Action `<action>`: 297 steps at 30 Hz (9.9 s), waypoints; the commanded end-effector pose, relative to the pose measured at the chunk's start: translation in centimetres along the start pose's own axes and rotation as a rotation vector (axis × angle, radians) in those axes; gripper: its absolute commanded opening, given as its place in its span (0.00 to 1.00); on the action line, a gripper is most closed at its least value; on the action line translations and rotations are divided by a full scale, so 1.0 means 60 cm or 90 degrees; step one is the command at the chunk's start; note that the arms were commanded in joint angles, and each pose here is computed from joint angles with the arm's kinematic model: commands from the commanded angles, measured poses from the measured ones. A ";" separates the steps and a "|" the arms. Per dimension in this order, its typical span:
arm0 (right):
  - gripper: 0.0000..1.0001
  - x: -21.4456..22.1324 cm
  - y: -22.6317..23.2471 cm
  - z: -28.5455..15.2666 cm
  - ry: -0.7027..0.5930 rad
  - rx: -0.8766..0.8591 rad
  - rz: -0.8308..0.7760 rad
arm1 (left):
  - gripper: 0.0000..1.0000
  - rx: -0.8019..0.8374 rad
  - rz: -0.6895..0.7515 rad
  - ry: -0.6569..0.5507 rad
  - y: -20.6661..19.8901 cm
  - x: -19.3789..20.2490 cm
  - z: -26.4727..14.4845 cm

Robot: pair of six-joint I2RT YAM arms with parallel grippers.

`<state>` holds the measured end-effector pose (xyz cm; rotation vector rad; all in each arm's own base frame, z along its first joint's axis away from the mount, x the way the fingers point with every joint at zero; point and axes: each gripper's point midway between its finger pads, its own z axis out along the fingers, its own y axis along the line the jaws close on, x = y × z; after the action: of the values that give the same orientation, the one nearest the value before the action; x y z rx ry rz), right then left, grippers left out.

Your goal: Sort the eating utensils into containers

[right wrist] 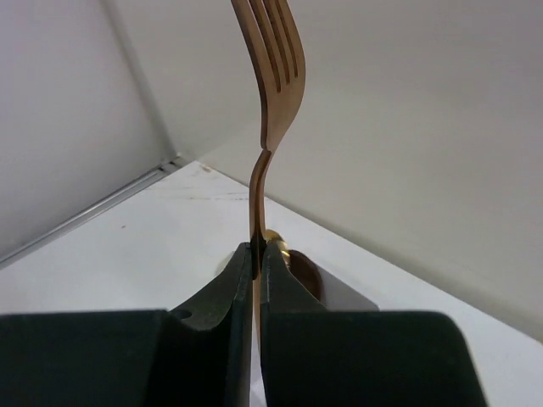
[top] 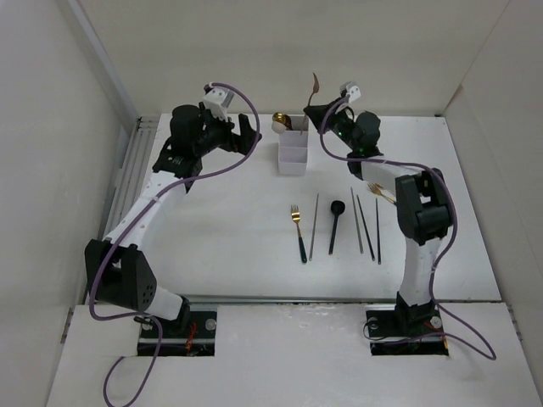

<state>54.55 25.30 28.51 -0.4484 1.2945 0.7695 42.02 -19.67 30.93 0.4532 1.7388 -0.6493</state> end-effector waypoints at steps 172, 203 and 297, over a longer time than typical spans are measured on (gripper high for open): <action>1.00 -0.263 0.057 -0.122 0.022 0.168 -0.270 | 1.00 -0.150 0.038 0.016 0.075 0.164 -0.068; 0.66 0.060 -0.208 -0.454 0.704 0.440 -0.161 | 1.00 -0.167 0.108 0.034 0.076 0.203 -0.112; 0.00 0.022 -0.048 0.104 -0.058 0.136 -0.142 | 1.00 -0.264 0.058 0.096 0.168 0.227 -0.037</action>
<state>61.10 28.60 24.63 -0.4247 1.3035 0.4581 41.39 -10.91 13.48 0.3145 1.9985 -0.1847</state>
